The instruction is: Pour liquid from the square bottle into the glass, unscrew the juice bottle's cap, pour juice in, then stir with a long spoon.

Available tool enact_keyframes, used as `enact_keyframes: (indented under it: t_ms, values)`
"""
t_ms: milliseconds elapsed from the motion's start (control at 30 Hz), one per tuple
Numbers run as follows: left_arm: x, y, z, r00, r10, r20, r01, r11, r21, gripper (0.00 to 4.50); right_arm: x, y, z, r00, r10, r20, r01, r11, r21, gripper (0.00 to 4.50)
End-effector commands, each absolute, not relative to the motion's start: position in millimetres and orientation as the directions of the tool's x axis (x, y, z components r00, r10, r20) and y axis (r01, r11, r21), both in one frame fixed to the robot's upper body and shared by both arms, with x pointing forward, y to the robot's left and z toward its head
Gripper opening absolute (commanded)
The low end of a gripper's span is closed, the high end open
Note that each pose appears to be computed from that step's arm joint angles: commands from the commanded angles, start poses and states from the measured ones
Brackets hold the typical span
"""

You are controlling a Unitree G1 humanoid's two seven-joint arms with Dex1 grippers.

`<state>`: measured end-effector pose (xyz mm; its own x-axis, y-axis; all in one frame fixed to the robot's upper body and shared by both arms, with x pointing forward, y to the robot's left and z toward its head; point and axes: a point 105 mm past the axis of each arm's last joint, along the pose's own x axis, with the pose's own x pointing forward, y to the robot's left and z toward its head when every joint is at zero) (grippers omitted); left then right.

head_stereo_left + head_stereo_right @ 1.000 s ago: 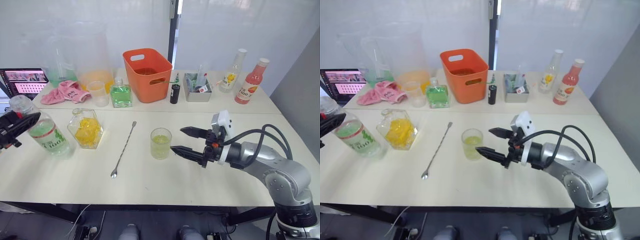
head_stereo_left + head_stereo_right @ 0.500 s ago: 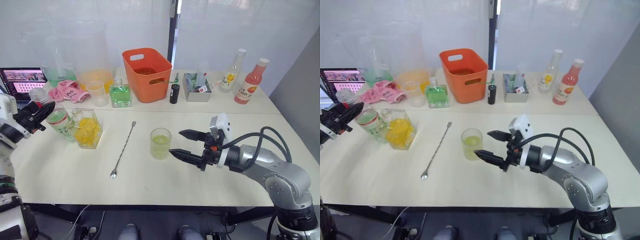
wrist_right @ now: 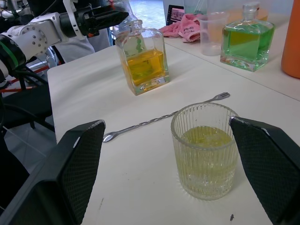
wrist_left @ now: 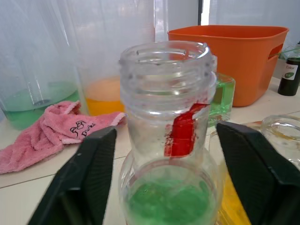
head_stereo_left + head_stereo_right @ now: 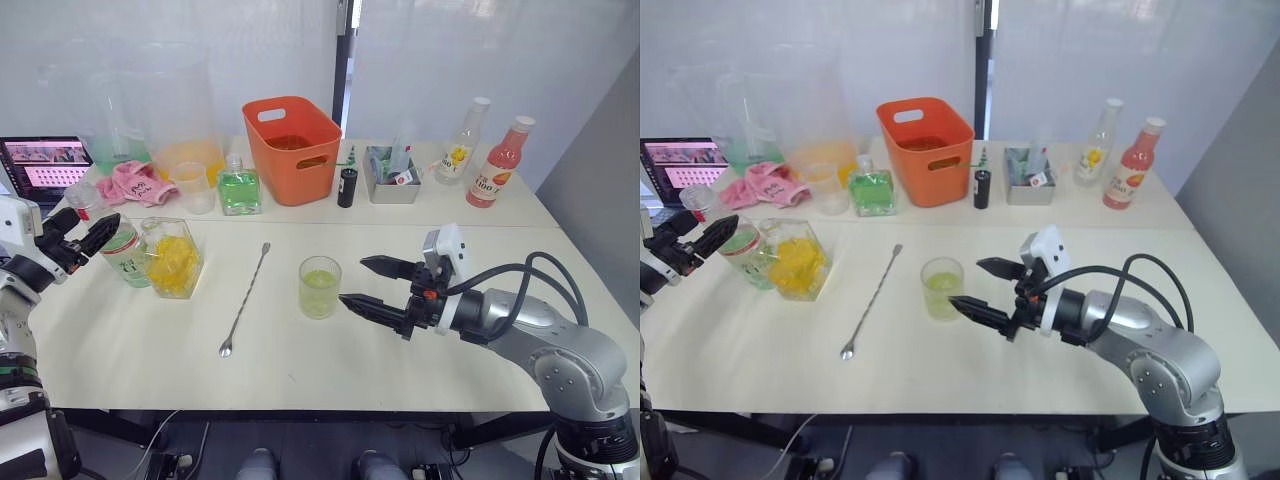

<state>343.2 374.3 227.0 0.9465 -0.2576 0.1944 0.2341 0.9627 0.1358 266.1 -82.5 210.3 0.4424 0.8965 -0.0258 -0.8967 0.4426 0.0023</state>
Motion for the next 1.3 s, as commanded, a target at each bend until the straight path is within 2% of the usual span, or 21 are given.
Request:
enact_keyframes:
  t_ms: [33,233,433,500,567,700,867,967,1033,1200,1300]
  values:
    - [336,375,253,0.921,-0.264,0.286,0.228,0.961,0.154,4.43,262,-83,219,0.439,0.898,-0.009,-0.898,0.439,-0.029,4.50]
    - [319,382,270,0.903,-0.266,0.338,0.230,0.963,0.142,4.43,262,-84,219,0.440,0.898,-0.010,-0.898,0.440,-0.029,4.50]
    - [299,382,321,0.856,-0.294,0.426,0.220,0.951,0.215,4.43,261,-87,221,0.444,0.896,-0.011,-0.896,0.443,-0.030,4.50]
    - [295,362,336,0.823,-0.370,0.430,0.284,0.925,0.253,4.43,262,-92,223,0.453,0.891,-0.012,-0.891,0.453,-0.032,4.50]
    - [294,328,338,0.776,-0.505,0.378,0.411,0.859,0.304,4.43,264,-98,224,0.472,0.882,-0.015,-0.881,0.471,-0.033,4.50]
    - [288,277,317,0.703,-0.668,0.245,0.595,0.740,0.313,4.43,266,-106,223,0.490,0.872,-0.025,-0.872,0.489,-0.032,4.50]
    - [278,244,278,0.655,-0.742,0.141,0.703,0.668,0.245,4.43,266,-115,223,0.512,0.859,-0.019,-0.859,0.511,-0.027,4.50]
    - [273,241,253,0.670,-0.738,0.079,0.706,0.666,0.242,4.43,266,-125,223,0.535,0.844,0.035,-0.844,0.536,-0.022,4.50]
    - [267,247,235,0.688,-0.725,0.031,0.699,0.673,0.242,4.43,264,-136,214,0.564,0.826,0.024,-0.825,0.564,-0.021,4.50]
    - [259,276,211,0.775,-0.632,0.012,0.616,0.760,0.208,4.43,262,-181,188,0.726,0.688,-0.018,-0.688,0.724,-0.049,4.50]
    - [254,296,198,0.821,-0.570,-0.017,0.558,0.796,0.235,4.43,255,-198,181,0.776,0.630,-0.016,-0.630,0.774,-0.059,4.50]
